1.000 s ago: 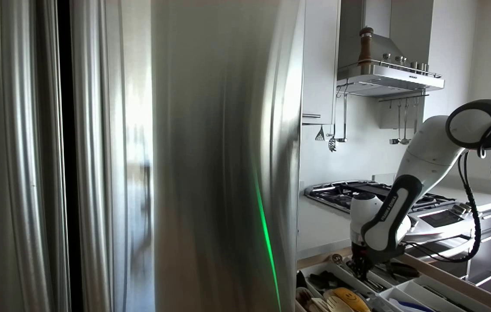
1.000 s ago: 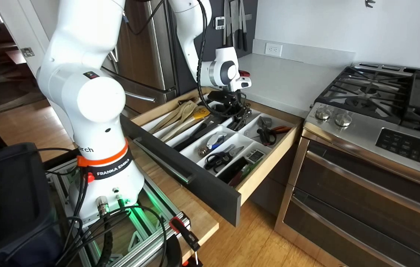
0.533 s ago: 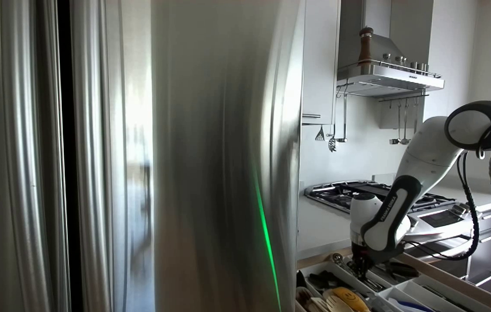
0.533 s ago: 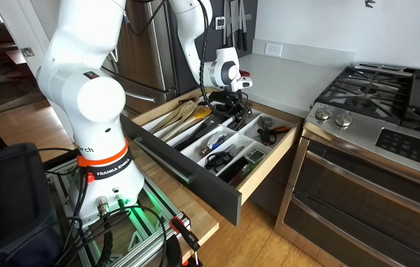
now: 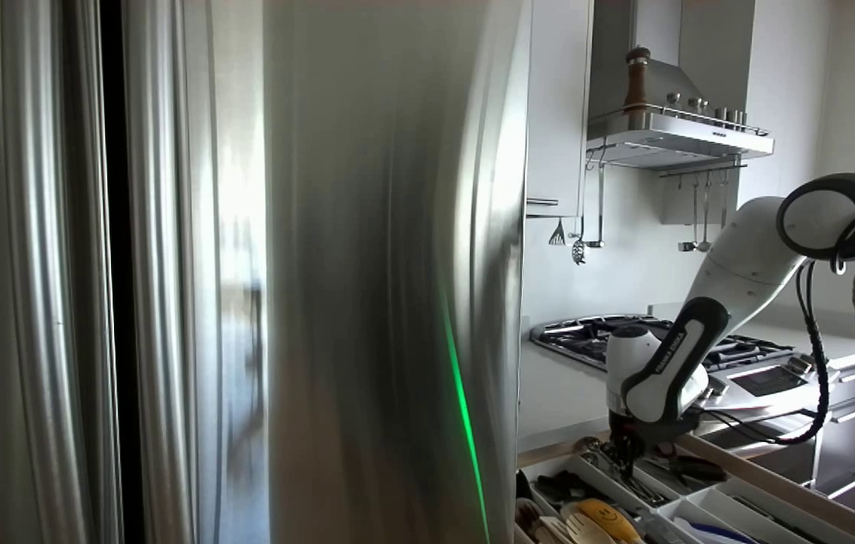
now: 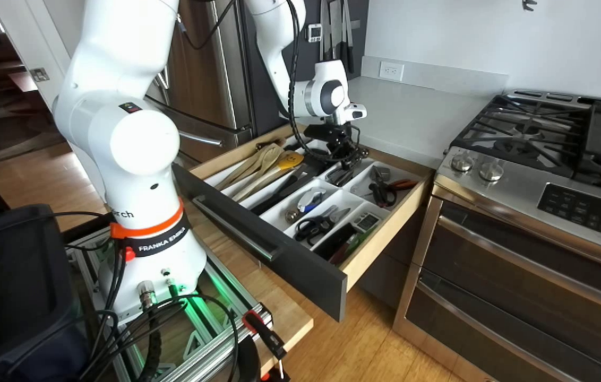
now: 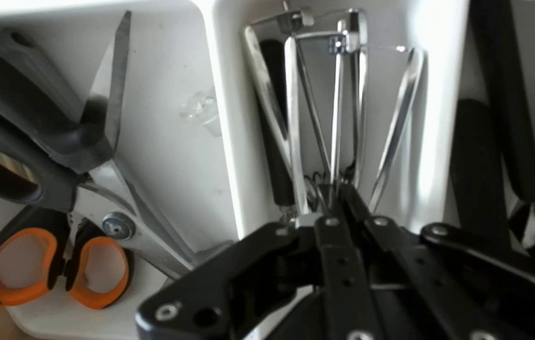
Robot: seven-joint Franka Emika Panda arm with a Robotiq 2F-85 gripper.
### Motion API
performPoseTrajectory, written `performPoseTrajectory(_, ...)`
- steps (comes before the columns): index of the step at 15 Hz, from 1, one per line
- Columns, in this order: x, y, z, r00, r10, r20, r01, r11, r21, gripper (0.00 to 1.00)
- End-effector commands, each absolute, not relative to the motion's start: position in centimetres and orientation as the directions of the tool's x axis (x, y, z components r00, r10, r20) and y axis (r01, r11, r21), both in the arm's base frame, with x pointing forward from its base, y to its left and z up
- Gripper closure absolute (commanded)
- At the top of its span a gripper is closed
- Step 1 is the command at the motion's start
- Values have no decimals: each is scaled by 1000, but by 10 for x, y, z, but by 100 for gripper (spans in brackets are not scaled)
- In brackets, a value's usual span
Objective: Take the scoop out of the drawer and put it on the countertop
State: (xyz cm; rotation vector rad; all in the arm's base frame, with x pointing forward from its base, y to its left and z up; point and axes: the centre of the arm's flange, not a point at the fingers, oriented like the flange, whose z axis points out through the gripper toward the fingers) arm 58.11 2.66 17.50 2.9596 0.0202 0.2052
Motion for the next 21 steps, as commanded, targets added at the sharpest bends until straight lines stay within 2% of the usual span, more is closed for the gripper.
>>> performPoseTrajectory(1,590,24,188,996,14,89,-3,-983,185,98)
performPoseTrajectory(10,589,33,183,1000,6,-30,11,-983,181,98)
performPoseTrajectory(20,588,31,171,999,-2,-47,7,-982,191,98)
performPoseTrajectory(21,587,31,171,999,-1,-48,8,-982,191,95)
